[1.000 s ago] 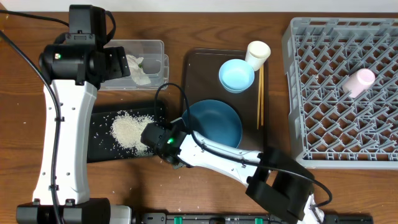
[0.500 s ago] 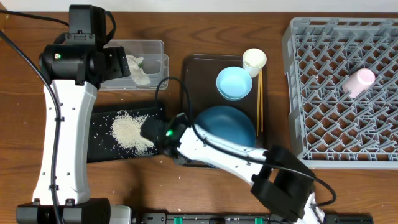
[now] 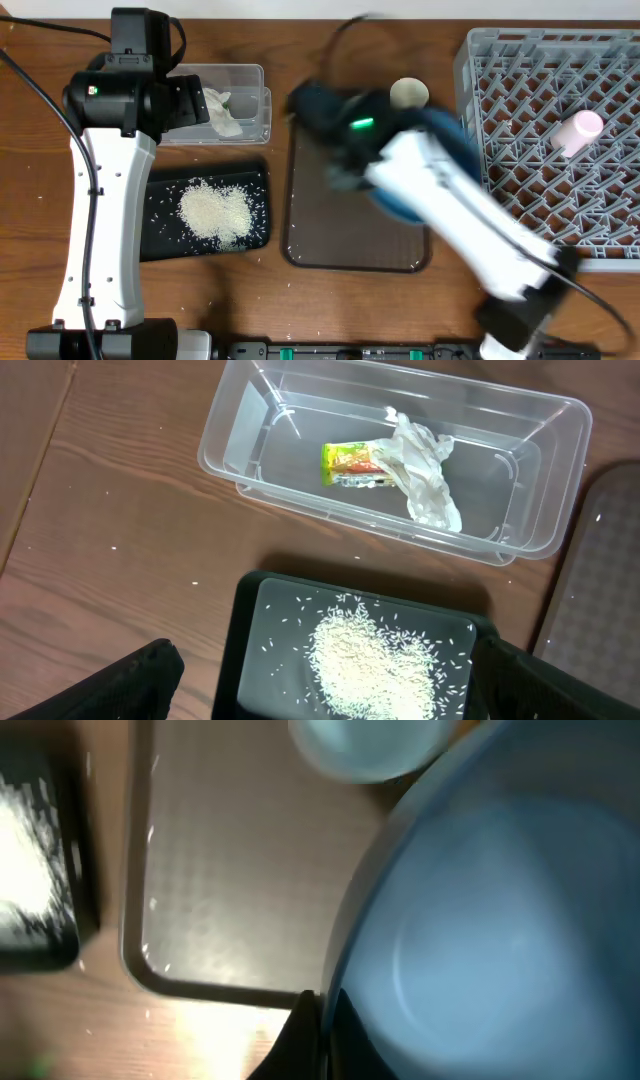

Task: Sort waste into correct bins and load items into the dishwasher rack
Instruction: 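Carry the blue plate right into the dish rack, then lower the blue plate into the rack and open the right gripper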

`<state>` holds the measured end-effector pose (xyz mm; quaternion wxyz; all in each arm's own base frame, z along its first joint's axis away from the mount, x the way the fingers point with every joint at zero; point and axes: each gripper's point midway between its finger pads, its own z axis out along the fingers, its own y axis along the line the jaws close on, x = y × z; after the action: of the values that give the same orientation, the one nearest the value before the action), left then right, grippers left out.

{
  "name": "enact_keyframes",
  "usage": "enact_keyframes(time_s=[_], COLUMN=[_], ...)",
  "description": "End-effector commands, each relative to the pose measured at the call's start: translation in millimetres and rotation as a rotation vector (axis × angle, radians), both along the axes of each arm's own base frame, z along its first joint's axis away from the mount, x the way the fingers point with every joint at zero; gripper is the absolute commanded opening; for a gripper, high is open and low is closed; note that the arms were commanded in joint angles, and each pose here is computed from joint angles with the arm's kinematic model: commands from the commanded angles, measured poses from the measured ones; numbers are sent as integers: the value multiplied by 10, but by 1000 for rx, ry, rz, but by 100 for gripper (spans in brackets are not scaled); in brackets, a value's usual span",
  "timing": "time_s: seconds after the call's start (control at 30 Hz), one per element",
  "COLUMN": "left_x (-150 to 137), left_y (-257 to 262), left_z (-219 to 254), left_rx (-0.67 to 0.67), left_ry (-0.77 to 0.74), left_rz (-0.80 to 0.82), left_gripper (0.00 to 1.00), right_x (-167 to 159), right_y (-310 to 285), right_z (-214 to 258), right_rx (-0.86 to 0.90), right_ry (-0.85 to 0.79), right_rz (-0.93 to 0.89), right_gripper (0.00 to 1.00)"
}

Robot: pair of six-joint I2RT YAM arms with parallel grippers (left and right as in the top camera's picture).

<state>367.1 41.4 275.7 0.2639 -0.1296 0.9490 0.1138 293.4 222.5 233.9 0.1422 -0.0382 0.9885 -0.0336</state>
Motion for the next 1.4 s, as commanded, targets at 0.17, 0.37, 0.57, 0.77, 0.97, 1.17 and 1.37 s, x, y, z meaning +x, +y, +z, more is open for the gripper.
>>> enact_keyframes(time_s=[0.17,0.37,0.57,0.77,0.97,1.17,1.37], left_x=[-23,-23,-23,-23,-23,-23,-23], left_y=[31,31,31,31,31,31,31], left_z=[23,23,23,23,23,23,23], left_rx=[12,12,12,12,12,12,12], left_ry=[-1,-1,0,0,0,0,0], left_rz=[1,1,1,1,1,1,1], left_gripper=[96,96,96,96,96,96,96], right_x=[18,-116,43,294,491,749,1103], right_y=[-1423,-2129,-2448,-2810,-3187,-3595,-4025], right_z=[1028,1272,1375,1523,1514,1315,924], right_rx=[103,158,279,436,470,513,604], right_ry=[-251,-307,-358,-467,-528,-533,-521], right_rz=[-296,-394,-333,-354,-338,-391,-415], right_gripper=[1,1,1,1,1,1,1])
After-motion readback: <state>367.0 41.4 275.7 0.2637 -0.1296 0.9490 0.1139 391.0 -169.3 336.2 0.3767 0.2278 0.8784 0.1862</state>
